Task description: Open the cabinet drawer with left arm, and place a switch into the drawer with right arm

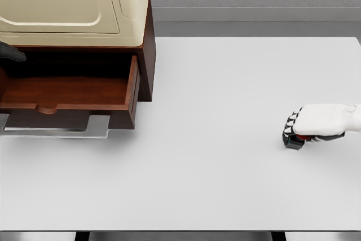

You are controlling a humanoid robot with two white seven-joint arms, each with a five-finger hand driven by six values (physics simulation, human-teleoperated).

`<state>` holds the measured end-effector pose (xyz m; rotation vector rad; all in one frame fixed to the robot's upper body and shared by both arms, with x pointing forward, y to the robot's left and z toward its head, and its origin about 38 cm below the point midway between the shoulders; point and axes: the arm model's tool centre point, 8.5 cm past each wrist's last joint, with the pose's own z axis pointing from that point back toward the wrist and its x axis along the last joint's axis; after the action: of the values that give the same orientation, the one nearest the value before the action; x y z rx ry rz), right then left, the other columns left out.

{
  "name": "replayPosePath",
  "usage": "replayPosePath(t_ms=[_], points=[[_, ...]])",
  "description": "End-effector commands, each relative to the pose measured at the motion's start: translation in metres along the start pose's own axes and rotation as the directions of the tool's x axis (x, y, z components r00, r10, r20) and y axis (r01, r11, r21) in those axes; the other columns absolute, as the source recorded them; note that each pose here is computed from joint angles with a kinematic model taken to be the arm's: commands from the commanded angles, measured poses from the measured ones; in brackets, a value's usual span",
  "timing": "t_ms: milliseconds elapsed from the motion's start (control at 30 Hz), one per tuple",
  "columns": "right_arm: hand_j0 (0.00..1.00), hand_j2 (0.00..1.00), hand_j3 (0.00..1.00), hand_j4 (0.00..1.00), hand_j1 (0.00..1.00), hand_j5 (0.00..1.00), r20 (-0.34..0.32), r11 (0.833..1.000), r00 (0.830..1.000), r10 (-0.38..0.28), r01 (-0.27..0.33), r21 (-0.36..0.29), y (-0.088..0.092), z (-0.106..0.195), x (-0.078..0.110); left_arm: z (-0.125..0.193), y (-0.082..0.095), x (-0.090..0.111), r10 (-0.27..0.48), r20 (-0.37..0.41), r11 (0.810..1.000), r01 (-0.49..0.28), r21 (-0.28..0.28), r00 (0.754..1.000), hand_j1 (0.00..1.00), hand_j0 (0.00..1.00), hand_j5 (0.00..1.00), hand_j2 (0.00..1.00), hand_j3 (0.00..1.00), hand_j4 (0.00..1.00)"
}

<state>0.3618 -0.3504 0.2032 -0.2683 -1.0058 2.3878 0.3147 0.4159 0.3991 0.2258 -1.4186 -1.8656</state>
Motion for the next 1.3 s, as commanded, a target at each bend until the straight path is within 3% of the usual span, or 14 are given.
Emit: replayPosePath(t_ms=[0, 100, 233, 333, 500, 733, 967, 1267], points=[[0.54, 0.54, 0.54, 0.54, 0.54, 0.54, -0.011, 1.000, 1.000, 0.001, -0.001, -0.014, -0.004, 0.004, -0.002, 0.000, 0.000, 0.000, 0.007, 0.001, 1.000, -0.007, 0.005, 1.000, 1.00, 1.00, 1.00, 1.00, 1.00, 1.00], [0.47, 0.47, 0.47, 0.47, 0.47, 0.47, -0.013, 1.000, 1.000, -0.001, 0.001, -0.020, -0.005, 0.005, -0.003, 0.000, 0.000, 0.000, 0.007, 0.001, 1.000, -0.007, 0.005, 1.000, 1.00, 1.00, 1.00, 1.00, 1.00, 1.00], [0.47, 0.47, 0.47, 0.47, 0.47, 0.47, -0.030, 0.999, 1.000, -0.002, 0.001, -0.049, -0.011, 0.010, -0.007, 0.000, 0.000, 0.000, 0.007, 0.001, 1.000, -0.007, 0.005, 1.000, 1.00, 1.00, 1.00, 1.00, 1.00, 1.00], [0.42, 0.42, 0.42, 0.42, 0.42, 0.42, -0.031, 0.996, 1.000, 0.005, -0.008, -0.087, -0.022, 0.008, -0.008, 0.000, 0.000, -0.001, 0.008, 0.000, 1.000, -0.008, 0.004, 1.000, 1.00, 1.00, 1.00, 1.00, 1.00, 1.00], [0.42, 0.42, 0.42, 0.42, 0.42, 0.42, -0.070, 0.990, 0.997, 0.034, -0.043, -0.136, -0.043, 0.022, -0.016, 0.000, 0.000, 0.000, 0.007, 0.001, 1.000, -0.007, 0.005, 1.000, 1.00, 1.00, 1.00, 1.00, 1.00, 1.00], [0.42, 0.42, 0.42, 0.42, 0.42, 0.42, -0.030, 0.980, 0.998, 0.056, -0.061, -0.190, -0.061, 0.004, -0.009, 0.000, 0.001, 0.000, 0.007, 0.000, 1.000, -0.007, 0.005, 1.000, 1.00, 1.00, 1.00, 1.00, 1.00, 1.00], [0.42, 0.42, 0.42, 0.42, 0.42, 0.42, 0.024, 0.961, 0.996, 0.091, -0.082, -0.265, -0.089, -0.018, 0.002, 0.000, 0.000, -0.001, 0.003, -0.003, 1.000, -0.003, 0.002, 1.000, 1.00, 1.00, 1.00, 1.00, 1.00, 1.00], [0.43, 0.43, 0.43, 0.43, 0.43, 0.43, 0.048, 0.933, 0.987, 0.154, -0.129, -0.336, -0.126, -0.027, 0.012, 0.000, 0.000, -0.001, -0.003, -0.006, 1.000, 0.003, -0.003, 1.000, 1.00, 1.00, 1.00, 1.00, 1.00, 1.00]])
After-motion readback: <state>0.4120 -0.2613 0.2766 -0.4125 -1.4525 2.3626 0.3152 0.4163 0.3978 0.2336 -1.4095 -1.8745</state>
